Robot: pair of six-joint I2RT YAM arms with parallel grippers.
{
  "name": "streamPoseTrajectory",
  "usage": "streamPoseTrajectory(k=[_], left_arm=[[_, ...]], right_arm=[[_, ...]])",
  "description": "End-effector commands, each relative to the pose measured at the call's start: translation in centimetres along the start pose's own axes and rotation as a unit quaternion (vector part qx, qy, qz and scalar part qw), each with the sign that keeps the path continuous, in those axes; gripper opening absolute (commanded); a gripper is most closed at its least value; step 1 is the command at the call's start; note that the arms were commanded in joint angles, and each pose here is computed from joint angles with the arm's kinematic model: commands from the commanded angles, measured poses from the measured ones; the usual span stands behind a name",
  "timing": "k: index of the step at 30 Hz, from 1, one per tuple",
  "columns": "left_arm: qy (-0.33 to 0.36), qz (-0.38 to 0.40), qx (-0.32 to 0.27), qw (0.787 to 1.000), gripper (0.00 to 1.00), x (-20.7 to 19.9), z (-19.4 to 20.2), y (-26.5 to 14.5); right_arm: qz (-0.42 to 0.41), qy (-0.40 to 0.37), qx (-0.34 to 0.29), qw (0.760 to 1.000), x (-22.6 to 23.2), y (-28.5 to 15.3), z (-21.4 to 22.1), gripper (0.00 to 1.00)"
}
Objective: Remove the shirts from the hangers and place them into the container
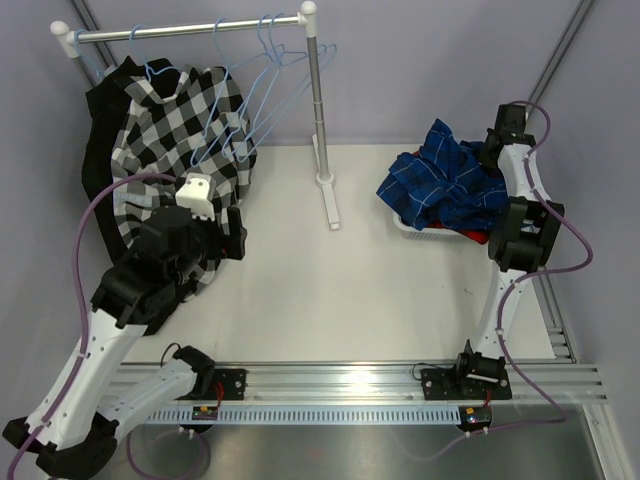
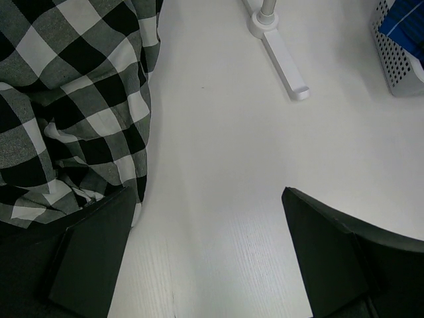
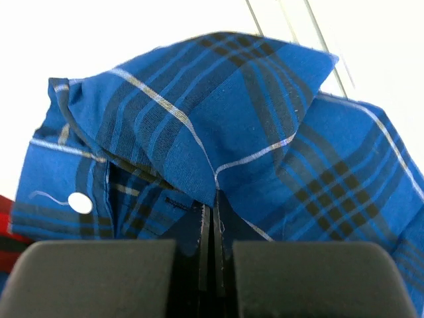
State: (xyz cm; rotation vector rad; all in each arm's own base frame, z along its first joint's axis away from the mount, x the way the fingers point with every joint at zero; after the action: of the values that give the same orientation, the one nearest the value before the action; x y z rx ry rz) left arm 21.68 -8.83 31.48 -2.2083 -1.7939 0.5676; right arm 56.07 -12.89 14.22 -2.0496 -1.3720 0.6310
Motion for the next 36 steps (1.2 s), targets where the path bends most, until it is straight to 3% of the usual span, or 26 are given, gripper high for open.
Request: streamPoseTrajectory(k=[1, 9, 16, 22, 28, 36], left_arm=[[-0.012, -0.003, -0.021, 1.0, 0.99, -0.1, -1.2, 0.1], [-0.009, -0.007, -0.02, 1.0, 0.99, -0.1, -1.4, 0.3], [-0.006, -0.005, -0.016, 1.0, 0.99, -0.2, -1.3, 0.5], [-0.002, 0.001, -0.01, 1.0, 0.99, -0.4, -1.0, 0.7], [0.001, 0.006, -0.006, 1.0, 0.99, -0.6, -0.8, 0.8], [-0.001, 0.004, -0.012, 1.0, 0.99, -0.3, -0.9, 0.5]], right_arm=[[-0.004, 0.0, -0.087, 0.996, -0.7, -5.4, -4.7, 0.0], [-0.077, 0.044, -0.146, 0.985, 0.1, -14.5, -4.6, 0.0], [-0.163, 0.052, -0.133, 0.976, 2.3, -16.3, 0.3, 0.0], [-0.223, 0.029, -0.051, 0.973, 5.9, -14.4, 6.8, 0.0], [-0.2, 0.054, 0.121, 0.971, 6.5, -10.5, 14.8, 0.0], [-0.156, 0.068, 0.237, 0.956, 6.6, -6.6, 17.3, 0.01]])
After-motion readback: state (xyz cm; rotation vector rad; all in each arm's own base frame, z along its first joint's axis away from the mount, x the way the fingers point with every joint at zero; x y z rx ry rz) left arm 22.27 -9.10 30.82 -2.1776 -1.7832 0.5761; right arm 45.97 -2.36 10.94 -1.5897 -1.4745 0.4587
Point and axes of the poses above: each gripper's point midway between its finger pads, its own y axis out along the fingers, its own x axis along the line the jaws close on, z = x × y, the point moved 2 cm from there along -y, back along the fingers, and after that the axes turned 5 degrees about -y, right-handed, at the moved point
